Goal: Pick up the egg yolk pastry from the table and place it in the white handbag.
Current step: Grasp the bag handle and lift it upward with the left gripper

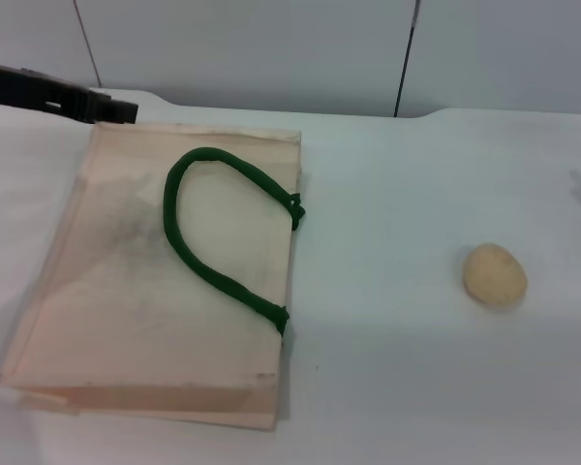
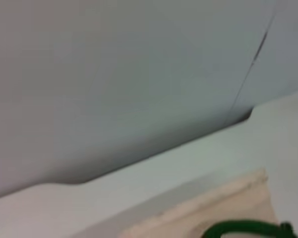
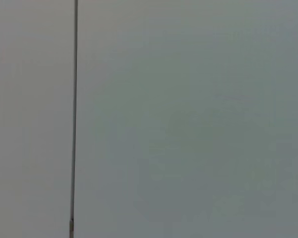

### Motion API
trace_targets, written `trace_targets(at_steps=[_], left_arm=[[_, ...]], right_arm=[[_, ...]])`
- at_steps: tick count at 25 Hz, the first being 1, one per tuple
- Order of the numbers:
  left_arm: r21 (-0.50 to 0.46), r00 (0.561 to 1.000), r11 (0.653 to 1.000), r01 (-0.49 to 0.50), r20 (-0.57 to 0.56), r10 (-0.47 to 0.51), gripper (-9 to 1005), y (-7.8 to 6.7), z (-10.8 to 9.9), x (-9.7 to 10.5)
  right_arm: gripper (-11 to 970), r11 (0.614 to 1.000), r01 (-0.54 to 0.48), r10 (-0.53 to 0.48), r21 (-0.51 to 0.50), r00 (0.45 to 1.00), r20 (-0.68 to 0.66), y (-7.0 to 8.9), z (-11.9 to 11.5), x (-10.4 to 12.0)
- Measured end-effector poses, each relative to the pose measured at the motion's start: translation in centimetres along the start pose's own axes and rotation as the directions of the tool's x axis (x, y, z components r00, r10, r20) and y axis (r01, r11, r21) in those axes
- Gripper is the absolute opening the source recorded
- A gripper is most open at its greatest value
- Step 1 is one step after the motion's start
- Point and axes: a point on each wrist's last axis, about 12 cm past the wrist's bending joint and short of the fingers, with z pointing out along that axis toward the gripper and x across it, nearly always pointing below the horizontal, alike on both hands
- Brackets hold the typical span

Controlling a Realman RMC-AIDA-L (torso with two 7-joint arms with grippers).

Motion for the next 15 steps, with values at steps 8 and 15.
trace_targets(at_steps=[8, 15], left_arm=[[0.006, 0.987, 0.995, -0.095, -0.132, 0.095, 429, -0.9, 2.2, -1.3], [0.021, 0.968, 0.988, -0.152, -0.199, 0.153, 430, -1.8, 4.6, -1.1]], right_arm=[[720, 1.000, 0.001, -0.001, -0.005, 1.000, 0.005, 0.1, 0.3, -0.2], [716, 1.000, 0.005, -0.005, -0.017, 1.000, 0.004, 0.3, 0.5, -0.3]])
